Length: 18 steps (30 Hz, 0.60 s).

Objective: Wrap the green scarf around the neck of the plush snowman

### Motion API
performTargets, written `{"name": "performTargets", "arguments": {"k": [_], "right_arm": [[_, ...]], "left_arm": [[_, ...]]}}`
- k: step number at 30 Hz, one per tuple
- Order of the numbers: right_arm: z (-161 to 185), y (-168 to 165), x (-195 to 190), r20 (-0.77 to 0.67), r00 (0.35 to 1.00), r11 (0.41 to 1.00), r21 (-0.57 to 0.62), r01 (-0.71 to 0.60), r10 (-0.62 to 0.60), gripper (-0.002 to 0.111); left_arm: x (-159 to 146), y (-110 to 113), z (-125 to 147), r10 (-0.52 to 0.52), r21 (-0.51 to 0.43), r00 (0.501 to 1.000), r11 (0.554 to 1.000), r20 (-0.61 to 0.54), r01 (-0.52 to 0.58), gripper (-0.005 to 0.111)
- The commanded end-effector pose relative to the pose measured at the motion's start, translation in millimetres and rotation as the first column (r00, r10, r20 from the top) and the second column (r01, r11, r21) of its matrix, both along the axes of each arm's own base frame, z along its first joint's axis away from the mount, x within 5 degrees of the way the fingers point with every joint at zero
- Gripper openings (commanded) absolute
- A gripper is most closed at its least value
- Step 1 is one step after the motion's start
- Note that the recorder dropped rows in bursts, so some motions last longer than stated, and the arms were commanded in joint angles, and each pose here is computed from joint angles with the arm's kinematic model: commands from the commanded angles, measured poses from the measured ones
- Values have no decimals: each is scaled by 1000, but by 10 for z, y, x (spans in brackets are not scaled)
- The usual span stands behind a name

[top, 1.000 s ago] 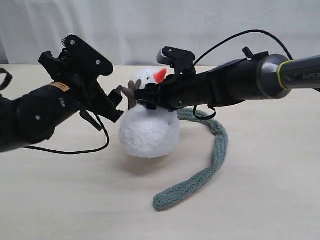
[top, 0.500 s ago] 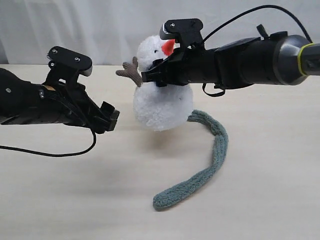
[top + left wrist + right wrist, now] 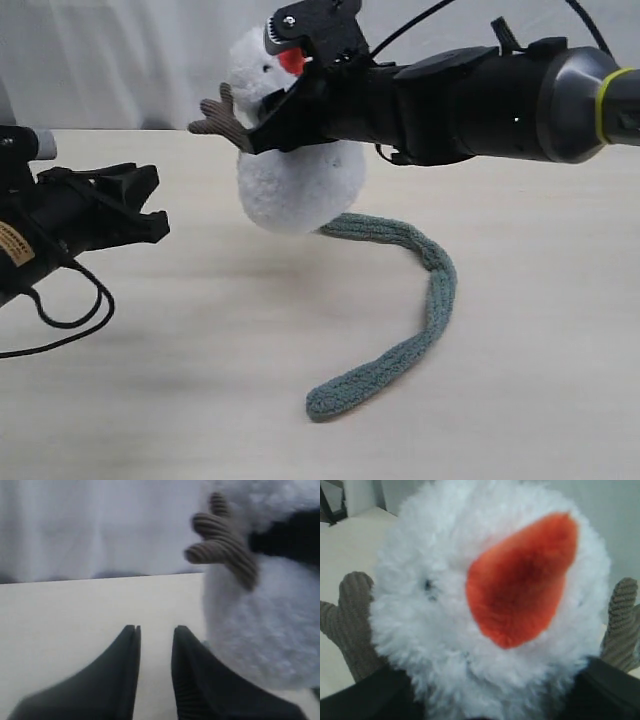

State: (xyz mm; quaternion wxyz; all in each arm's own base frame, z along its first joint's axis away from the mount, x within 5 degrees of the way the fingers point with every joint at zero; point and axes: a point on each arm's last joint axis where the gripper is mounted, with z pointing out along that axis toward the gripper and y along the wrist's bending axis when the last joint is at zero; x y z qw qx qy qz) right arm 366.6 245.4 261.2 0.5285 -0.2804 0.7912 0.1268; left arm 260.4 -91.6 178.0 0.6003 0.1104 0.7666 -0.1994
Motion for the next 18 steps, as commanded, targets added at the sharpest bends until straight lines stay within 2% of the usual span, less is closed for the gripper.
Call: {"name": "performTargets", "arguments": {"k": [1,3,4,5,6,7,8,11,13,16,17,18], "right_arm": [[248,209,-97,70,996,998,24,-54,52,4],[304,270,-123,96,994,998,20,-54,52,4],[305,261,-117,102,994,999,12,-45,43,4],[305,265,-120,103,993,999,11,-51,50,4],[306,261,-116,105,994,999,10,-45,44,4],[306,261,-116,105,994,999,10,-45,44,4],[309,248,-106,110,994,1000,7,-28,27,4],[309,245,-104,111,994,1000,6,-25,24,4],[309,245,-105,111,994,1000,6,-25,24,4],[309,245,-105,111,994,1000,6,-25,24,4],[309,245,-105,111,994,1000,6,-25,24,4],[309,245,-105,111,994,1000,6,-25,24,4]], "left_arm": [[-93,46,50,-274,-3,959,961,73,275,23],[-131,100,104,-353,-9,926,934,136,358,23],[-120,129,113,-339,-23,930,938,141,345,23],[-75,181,107,-272,-40,953,959,130,279,23],[-15,260,67,-170,-18,981,985,93,172,26],[8,299,41,-125,11,989,992,74,125,31],[22,329,16,-90,20,995,996,48,89,41],[-3,274,43,-168,75,980,984,105,161,63],[-24,231,97,-216,75,961,976,170,206,71],[-42,204,138,-246,62,946,969,213,238,73],[-48,196,162,-249,33,941,968,228,248,73],[-66,175,153,-264,-39,947,960,183,276,73]]}}
